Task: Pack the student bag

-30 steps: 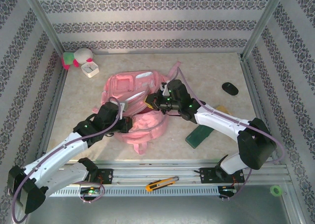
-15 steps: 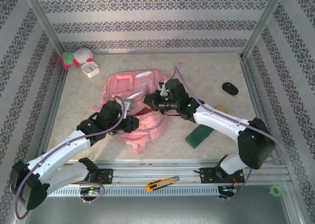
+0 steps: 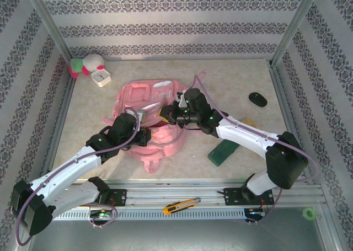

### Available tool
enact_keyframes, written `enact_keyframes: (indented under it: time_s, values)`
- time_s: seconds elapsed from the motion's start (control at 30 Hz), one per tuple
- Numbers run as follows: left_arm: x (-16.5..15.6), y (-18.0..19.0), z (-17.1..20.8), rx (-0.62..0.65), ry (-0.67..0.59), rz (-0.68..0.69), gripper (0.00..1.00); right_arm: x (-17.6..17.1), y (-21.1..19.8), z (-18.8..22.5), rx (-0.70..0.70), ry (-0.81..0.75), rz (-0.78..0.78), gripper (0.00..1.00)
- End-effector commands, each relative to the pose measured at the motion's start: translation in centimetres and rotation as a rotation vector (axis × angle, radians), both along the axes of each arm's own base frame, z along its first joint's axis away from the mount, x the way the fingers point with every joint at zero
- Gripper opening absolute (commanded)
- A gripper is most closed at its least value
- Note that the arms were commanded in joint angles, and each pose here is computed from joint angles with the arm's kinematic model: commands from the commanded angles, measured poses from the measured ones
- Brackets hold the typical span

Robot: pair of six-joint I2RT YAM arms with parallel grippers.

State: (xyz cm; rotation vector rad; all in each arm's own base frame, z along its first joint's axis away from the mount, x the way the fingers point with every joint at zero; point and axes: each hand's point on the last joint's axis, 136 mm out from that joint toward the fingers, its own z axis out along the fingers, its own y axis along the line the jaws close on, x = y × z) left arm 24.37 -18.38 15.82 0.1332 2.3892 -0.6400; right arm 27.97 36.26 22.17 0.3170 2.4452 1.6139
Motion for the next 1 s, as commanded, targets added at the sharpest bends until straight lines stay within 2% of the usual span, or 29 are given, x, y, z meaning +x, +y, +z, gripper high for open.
enact_keyframes:
  time_s: [0.0, 0.27, 0.37, 0.43, 0.47, 0.53, 0.57, 0.6, 0.73, 0.8, 0.9, 0.97]
  values:
    - [0.8, 3.5, 0.2, 0.135, -0.036, 0.110, 0.00, -0.6, 0.2, 5.5, 0.121, -0.126, 0.111, 0.00]
    - [-1.3, 7.5, -1.4, 0.174, 0.020, 0.136, 0.00, 0.2, -3.4, 5.0, 0.136, -0.086, 0.154, 0.00]
    - [-1.5, 7.4, -1.7, 0.160, 0.032, 0.106, 0.00, 0.2, -4.1, 4.6, 0.140, -0.072, 0.181, 0.00]
    - [-1.5, 5.7, -1.2, 0.089, 0.012, 0.023, 0.00, 0.3, -4.6, 4.1, 0.123, -0.071, 0.187, 0.00]
    - [-1.5, 4.7, -0.6, 0.043, -0.007, -0.024, 0.00, 0.3, -4.8, 3.9, 0.108, -0.069, 0.190, 0.03]
    - [-1.5, 3.1, 0.5, -0.024, -0.037, -0.100, 0.00, 0.0, -5.8, 3.6, 0.062, -0.076, 0.172, 0.33]
    - [-1.5, 2.8, 0.6, -0.033, -0.034, -0.113, 0.00, -0.4, -6.4, 3.4, 0.022, -0.093, 0.154, 0.40]
    - [-1.5, 2.5, 0.5, -0.041, -0.030, -0.131, 0.00, -0.8, -7.2, 3.2, -0.021, -0.104, 0.147, 0.42]
    - [-1.7, 1.0, 0.1, -0.075, -0.009, -0.210, 0.00, -2.7, -11.2, 2.0, -0.299, -0.217, 0.129, 0.48]
    - [-1.7, 0.6, 0.4, -0.088, -0.018, -0.245, 0.00, -3.4, -12.1, 2.7, -0.368, -0.312, 0.158, 0.59]
    - [-2.0, 0.1, 0.9, -0.098, -0.044, -0.300, 0.00, -4.5, -11.0, 4.7, -0.447, -0.580, 0.268, 0.65]
    - [-2.2, 0.1, 1.2, -0.092, -0.055, -0.316, 0.00, -5.6, -8.8, 5.6, -0.519, -0.858, 0.407, 0.64]
